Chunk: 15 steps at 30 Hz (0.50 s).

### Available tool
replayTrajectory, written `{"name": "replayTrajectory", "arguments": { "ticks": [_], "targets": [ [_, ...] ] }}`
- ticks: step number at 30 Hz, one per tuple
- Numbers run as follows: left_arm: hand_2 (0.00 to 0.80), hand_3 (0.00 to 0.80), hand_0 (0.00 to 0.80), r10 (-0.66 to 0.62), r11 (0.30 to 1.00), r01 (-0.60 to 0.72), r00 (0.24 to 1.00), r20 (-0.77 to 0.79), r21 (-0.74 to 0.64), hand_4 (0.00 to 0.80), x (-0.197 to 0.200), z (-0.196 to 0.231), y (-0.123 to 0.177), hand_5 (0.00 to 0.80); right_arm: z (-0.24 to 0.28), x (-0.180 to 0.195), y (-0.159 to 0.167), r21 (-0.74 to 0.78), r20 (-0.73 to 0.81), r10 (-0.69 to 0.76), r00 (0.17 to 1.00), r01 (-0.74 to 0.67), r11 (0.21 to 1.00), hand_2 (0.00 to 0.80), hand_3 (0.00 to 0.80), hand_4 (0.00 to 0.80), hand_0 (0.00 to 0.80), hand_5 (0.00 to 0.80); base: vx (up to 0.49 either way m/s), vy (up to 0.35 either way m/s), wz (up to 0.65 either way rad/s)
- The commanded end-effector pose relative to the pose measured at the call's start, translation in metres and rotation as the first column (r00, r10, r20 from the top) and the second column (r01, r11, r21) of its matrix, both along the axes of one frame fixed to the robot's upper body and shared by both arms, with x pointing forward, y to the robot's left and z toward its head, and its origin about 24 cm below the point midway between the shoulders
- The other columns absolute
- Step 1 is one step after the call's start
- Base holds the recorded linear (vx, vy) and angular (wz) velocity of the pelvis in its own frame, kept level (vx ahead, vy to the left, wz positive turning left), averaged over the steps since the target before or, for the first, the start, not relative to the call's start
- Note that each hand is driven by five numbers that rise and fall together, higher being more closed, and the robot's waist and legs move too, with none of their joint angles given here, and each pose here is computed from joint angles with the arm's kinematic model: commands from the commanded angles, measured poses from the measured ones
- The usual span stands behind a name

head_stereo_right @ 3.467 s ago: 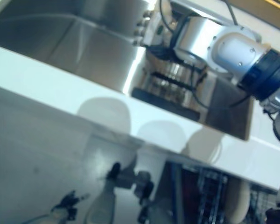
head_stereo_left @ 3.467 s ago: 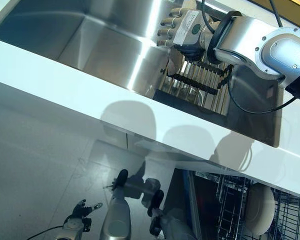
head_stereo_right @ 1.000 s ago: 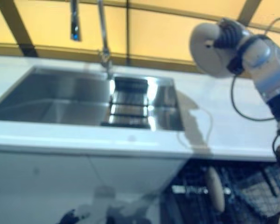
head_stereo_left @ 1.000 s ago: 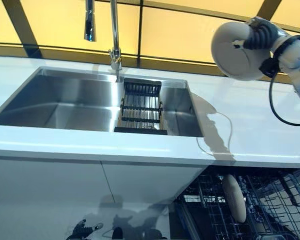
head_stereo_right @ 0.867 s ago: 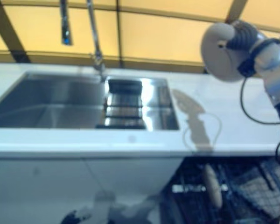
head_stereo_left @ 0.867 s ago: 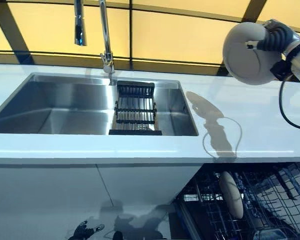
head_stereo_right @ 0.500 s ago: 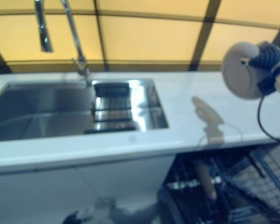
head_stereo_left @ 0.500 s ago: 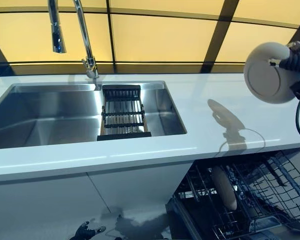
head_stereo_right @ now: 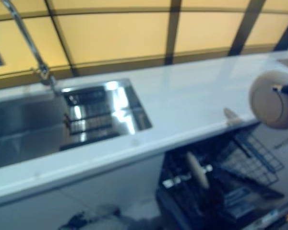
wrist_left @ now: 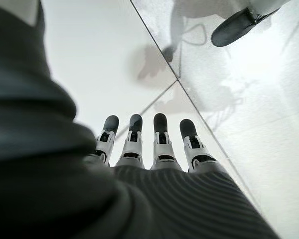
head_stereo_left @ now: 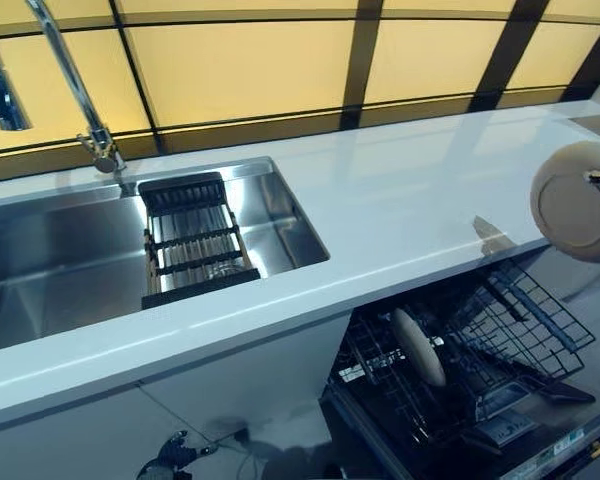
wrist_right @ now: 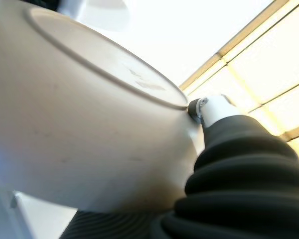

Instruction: Take plates into dishwasher

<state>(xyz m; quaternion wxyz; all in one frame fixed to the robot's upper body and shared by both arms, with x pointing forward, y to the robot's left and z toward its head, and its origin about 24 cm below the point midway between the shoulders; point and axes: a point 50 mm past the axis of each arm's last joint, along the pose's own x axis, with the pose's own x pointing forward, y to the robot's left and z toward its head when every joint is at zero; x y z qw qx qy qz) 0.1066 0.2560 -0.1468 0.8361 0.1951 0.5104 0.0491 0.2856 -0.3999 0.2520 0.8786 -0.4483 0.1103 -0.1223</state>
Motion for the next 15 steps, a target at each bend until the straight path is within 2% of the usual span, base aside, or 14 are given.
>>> {"name": "replayTrajectory", "arguments": {
  "ticks": [1,8,15],
  "targets": [
    [0.000,0.000,0.000,-0.004,0.997,0.004,1.000,0.005,0.080,0.000,0.010,0.010,0.026,0.000,0.016,-0.009,-0.004,-0.025,0.067,0.024,0.997,-0.022,0.999,0.800,0.800,0.800,0.800,0.800,-0.033,0.009,-0.27],
    [0.000,0.000,0.000,0.009,0.997,-0.010,1.000,0.010,0.076,0.000,0.013,0.011,0.028,0.000,-0.021,-0.015,0.003,0.062,-0.030,0.077,0.997,-0.075,0.995,0.800,0.800,0.800,0.800,0.800,-0.018,0.013,-0.12],
    [0.000,0.000,0.000,0.027,0.998,-0.029,0.999,0.038,0.061,0.000,0.016,0.011,0.024,0.000,-0.064,-0.016,0.018,0.079,-0.101,0.108,0.989,-0.101,0.992,0.800,0.800,0.800,0.800,0.800,0.001,0.012,-0.06]
  ]
}}
